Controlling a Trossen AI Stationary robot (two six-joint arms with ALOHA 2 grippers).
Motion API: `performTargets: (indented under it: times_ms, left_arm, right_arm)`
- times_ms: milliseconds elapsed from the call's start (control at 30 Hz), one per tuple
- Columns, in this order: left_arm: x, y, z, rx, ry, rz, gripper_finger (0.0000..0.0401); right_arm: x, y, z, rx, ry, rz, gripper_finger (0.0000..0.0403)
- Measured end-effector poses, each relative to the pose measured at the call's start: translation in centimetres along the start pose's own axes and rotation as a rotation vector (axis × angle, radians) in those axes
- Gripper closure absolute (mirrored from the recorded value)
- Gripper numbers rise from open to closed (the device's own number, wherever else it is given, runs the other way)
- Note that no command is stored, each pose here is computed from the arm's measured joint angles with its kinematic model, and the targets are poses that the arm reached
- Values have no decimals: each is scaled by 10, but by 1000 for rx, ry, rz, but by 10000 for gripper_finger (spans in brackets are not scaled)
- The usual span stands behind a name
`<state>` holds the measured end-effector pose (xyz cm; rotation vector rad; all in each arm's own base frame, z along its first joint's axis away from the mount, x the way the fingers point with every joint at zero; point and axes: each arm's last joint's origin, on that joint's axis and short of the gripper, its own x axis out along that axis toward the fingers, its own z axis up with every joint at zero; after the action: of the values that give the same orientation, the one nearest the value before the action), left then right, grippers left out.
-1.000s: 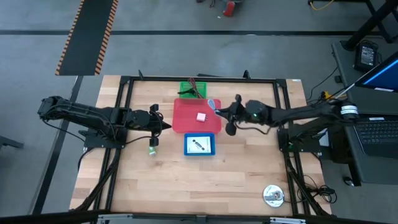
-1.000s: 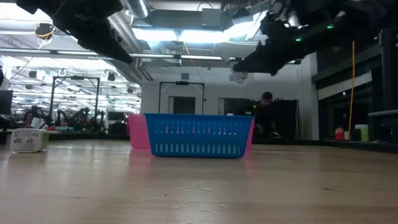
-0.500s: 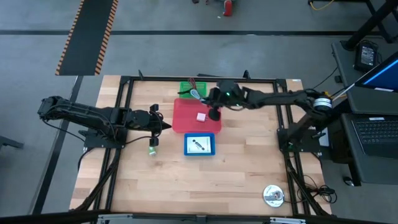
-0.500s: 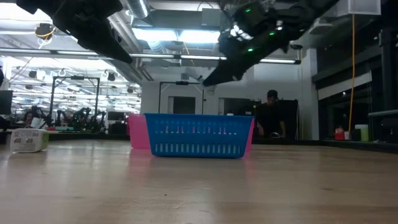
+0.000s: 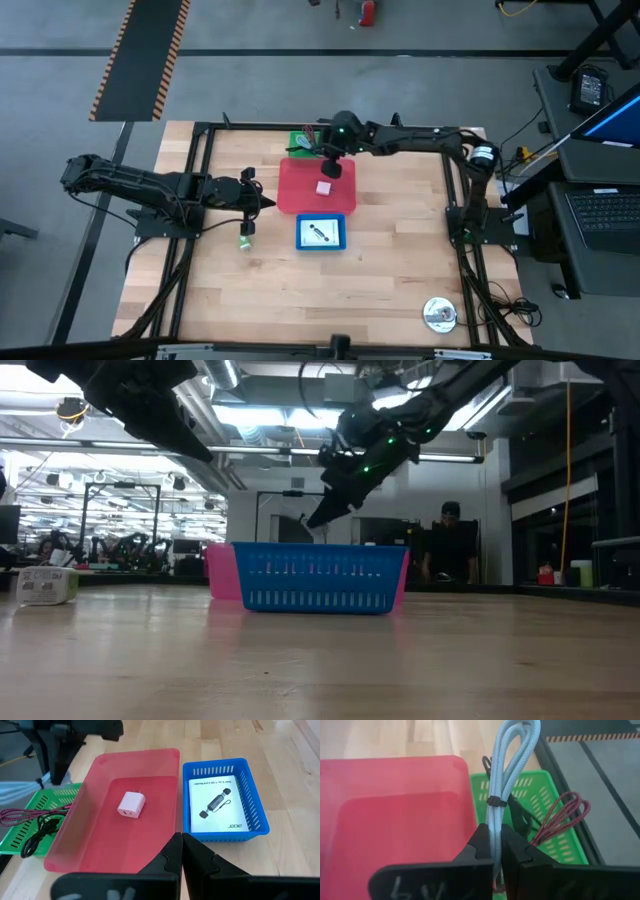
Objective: Pick and place items into bin
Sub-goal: Put the white charger cable into the green bin
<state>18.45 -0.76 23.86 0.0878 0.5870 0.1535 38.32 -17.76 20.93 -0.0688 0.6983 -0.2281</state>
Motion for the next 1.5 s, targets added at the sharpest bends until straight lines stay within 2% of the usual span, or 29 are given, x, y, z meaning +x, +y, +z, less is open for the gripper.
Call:
performTargets:
  times_ms: [200, 467, 600, 1000, 1300, 1500]
  left_arm:
    - [0, 0, 0, 0, 1, 0, 398]
    - [0, 0, 0, 0, 2, 0, 398]
    - [0, 0, 0, 0, 2, 0, 398]
    - [0, 0, 0, 0, 1, 0, 398]
    - [0, 0, 0, 0, 1, 0, 398]
    - [0, 0, 0, 1, 1, 0, 398]
  right_arm:
    - [12, -11, -11, 21, 50, -11, 403]
    - [13, -26, -18, 11, 63, -36, 403]
    - [14, -27, -20, -25, 81, -32, 403]
    - [28, -26, -29, -26, 99, -33, 401]
    - [28, -26, -29, -22, 99, -36, 359]
    - [28, -26, -29, -20, 98, -36, 350]
